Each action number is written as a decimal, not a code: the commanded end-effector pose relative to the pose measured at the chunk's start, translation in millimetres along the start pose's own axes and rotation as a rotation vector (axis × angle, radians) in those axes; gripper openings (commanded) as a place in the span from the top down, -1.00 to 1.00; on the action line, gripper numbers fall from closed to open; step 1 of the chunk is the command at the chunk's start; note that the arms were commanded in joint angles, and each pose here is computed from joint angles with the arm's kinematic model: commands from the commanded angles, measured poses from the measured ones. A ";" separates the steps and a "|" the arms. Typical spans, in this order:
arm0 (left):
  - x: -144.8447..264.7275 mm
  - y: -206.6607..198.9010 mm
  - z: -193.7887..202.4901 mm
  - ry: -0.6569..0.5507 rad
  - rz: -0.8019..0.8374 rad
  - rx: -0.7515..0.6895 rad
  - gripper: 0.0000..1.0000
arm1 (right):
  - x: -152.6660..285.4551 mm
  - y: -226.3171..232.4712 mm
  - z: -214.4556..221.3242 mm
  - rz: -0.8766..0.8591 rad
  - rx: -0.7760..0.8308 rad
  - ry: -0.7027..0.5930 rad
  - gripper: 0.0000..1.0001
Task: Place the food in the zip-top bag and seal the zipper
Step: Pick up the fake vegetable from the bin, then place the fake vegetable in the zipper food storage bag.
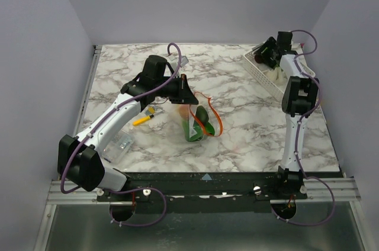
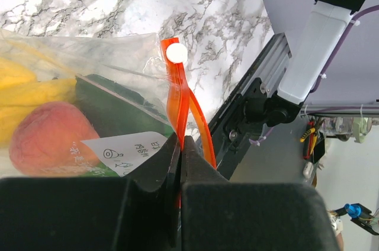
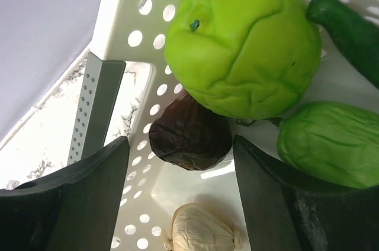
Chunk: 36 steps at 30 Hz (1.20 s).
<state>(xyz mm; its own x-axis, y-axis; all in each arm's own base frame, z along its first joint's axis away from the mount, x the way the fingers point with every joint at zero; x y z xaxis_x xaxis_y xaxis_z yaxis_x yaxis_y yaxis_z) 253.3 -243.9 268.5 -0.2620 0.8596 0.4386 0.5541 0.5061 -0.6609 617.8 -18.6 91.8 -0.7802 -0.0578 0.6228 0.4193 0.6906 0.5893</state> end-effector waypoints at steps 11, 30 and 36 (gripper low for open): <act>2.1 -12.0 -8.3 -0.025 0.056 -0.036 1.00 | -2.0 -0.9 -0.4 0.007 -0.018 0.009 0.37; 2.7 -10.6 -8.4 -0.030 0.042 -0.043 1.00 | 90.6 32.5 -35.4 0.011 0.066 -0.099 0.99; 2.8 -9.7 -8.7 -0.030 0.035 -0.043 1.00 | 141.3 27.5 -13.7 -0.015 0.067 -0.086 0.99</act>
<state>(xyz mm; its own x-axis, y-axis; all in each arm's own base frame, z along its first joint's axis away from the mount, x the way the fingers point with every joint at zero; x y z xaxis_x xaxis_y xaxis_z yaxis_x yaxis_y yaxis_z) 253.6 -244.5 269.5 -0.2619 0.8626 0.4328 0.5591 0.5012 -0.6605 556.9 -19.4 193.6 -0.8211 -0.0099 0.5707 0.3851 0.7283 0.5668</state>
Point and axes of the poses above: each gripper's point midway between its finger pads, its own x axis back along the fingers, its own y axis along the line the jaws close on, z = x × y, the point moved 5 cm from there along x, back along the fingers, and after that the axes turned 5 degrees about -x, right-handed, at the moved point
